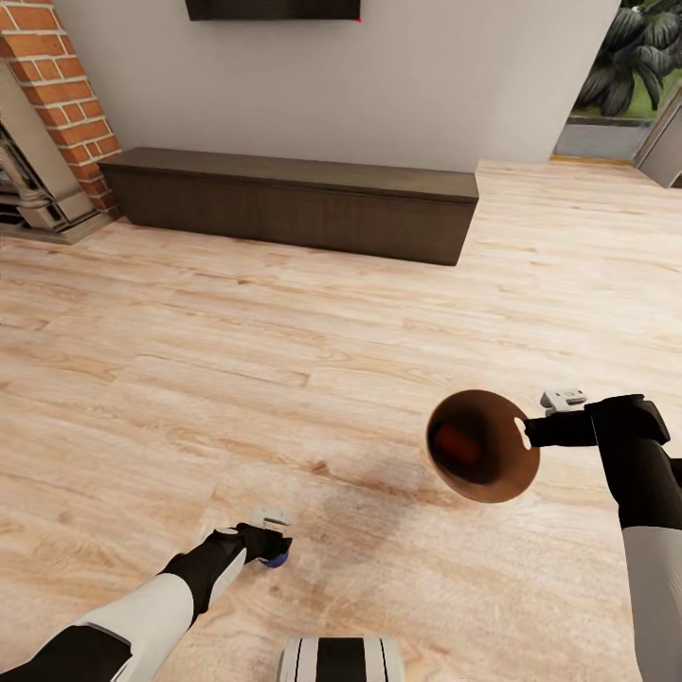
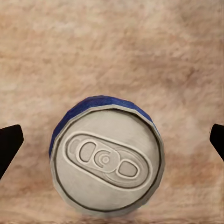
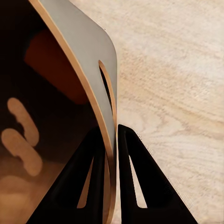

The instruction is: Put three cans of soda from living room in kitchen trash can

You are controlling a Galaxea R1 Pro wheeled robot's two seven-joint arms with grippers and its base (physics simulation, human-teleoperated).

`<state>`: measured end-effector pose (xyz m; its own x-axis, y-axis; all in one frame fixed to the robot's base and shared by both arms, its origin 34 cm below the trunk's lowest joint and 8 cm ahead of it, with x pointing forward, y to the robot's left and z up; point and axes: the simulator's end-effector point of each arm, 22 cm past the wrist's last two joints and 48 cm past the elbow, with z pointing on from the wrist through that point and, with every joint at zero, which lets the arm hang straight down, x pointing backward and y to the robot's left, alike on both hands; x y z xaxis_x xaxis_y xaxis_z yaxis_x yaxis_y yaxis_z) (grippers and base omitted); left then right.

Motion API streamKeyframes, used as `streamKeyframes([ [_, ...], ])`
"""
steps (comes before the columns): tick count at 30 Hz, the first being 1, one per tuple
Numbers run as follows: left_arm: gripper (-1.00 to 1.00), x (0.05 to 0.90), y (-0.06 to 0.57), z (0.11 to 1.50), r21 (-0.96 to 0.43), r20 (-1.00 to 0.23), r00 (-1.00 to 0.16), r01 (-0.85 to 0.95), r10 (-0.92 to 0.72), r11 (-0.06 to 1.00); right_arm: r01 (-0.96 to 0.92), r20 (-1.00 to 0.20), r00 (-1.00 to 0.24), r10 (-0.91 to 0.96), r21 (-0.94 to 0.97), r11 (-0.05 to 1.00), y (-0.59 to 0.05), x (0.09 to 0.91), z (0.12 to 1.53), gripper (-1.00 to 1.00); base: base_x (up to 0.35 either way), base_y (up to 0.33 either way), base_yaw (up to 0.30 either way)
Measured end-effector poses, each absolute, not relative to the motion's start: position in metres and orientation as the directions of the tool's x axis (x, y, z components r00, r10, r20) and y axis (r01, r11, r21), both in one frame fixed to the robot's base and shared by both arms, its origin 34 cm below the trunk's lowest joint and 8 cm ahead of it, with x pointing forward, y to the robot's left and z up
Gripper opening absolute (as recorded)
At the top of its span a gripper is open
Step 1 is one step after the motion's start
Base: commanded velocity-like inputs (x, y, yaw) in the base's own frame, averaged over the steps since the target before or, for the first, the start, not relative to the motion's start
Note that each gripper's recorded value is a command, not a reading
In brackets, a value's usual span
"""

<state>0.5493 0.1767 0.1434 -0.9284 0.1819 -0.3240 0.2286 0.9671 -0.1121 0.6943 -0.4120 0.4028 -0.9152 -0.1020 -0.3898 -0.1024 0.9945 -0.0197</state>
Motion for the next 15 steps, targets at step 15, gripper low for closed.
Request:
streamKeyframes([
  [15,1.0,0.5477,0.1772,0.1413,-0.114,-0.32,-0.93,0.226,0.18,0.968,-0.102,-0.385,-0.917,-0.102,-0.021,0.995,-0.4124,0.6938,0.4001,-1.0,-0.034,0.0,0.0],
])
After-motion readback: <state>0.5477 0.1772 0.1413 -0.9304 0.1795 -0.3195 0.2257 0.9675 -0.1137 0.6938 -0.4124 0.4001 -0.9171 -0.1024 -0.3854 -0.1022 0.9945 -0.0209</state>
